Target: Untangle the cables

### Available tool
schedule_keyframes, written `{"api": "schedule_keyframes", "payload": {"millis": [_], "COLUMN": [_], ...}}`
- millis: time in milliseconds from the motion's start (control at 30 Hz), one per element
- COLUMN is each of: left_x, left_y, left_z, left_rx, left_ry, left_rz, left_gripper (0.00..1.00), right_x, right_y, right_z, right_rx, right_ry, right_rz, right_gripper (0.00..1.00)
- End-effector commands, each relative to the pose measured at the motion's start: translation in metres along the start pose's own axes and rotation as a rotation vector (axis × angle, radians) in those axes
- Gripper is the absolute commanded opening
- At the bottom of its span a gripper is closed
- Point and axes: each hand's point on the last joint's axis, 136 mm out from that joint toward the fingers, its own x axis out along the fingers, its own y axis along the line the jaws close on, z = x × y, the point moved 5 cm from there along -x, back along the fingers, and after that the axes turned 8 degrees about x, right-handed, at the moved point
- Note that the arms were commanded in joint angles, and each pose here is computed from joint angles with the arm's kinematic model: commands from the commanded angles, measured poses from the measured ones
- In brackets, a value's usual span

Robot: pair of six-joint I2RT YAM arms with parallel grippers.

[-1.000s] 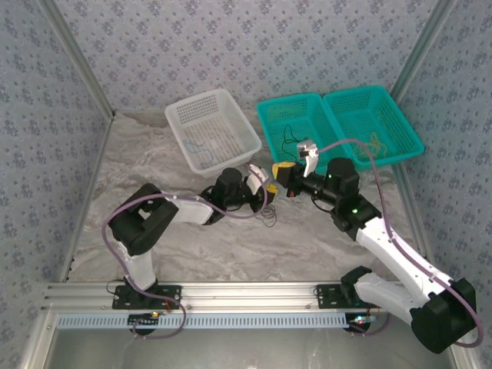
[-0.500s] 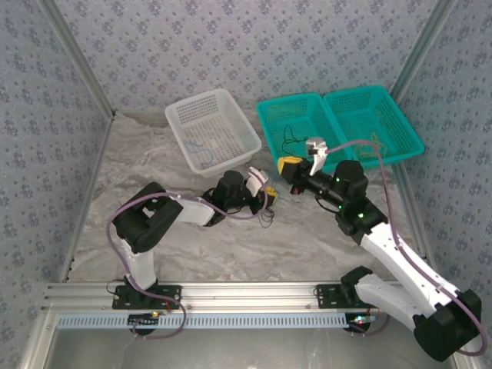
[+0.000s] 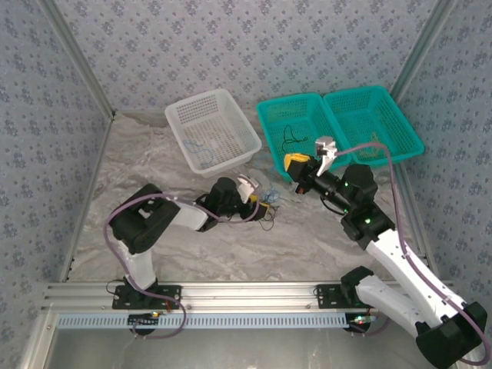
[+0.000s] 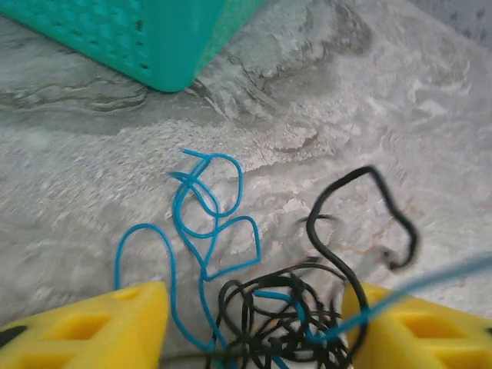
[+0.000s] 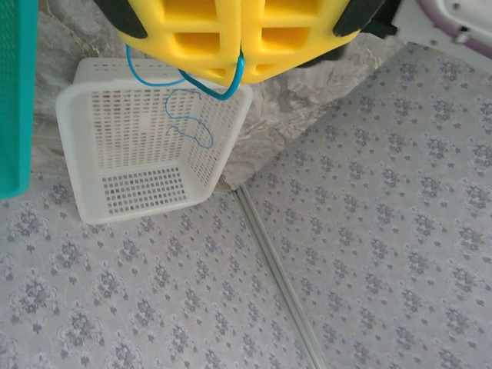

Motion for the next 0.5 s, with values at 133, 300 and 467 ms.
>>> {"api": "schedule_keyframes", "payload": {"millis": [133, 300, 467], "left_x": [-0.045, -0.055, -0.049], "left_y": [-0.030, -0.014, -0.010], "left_z": [0.068, 0.090, 0.110], "left_rx": [0.146, 0.202, 0.264], "left_ry": [-0.195, -0.275, -0.277], "left_rz": [-0.106, -0.014, 0.017], "left_gripper": [0.79, 0.99, 0.99], "right_x": [0.016, 0.023, 0.026], "right_y": [0.000, -0.001, 0.005], "right_z": [-0.006, -0.010, -0.014], "right_rx": [0.018, 0.024, 0.033], "right_ry": [0.108, 0.136, 0.166], "right_rz": [0.020, 0.024, 0.078], "right_gripper": [0.00, 0.00, 0.00]}}
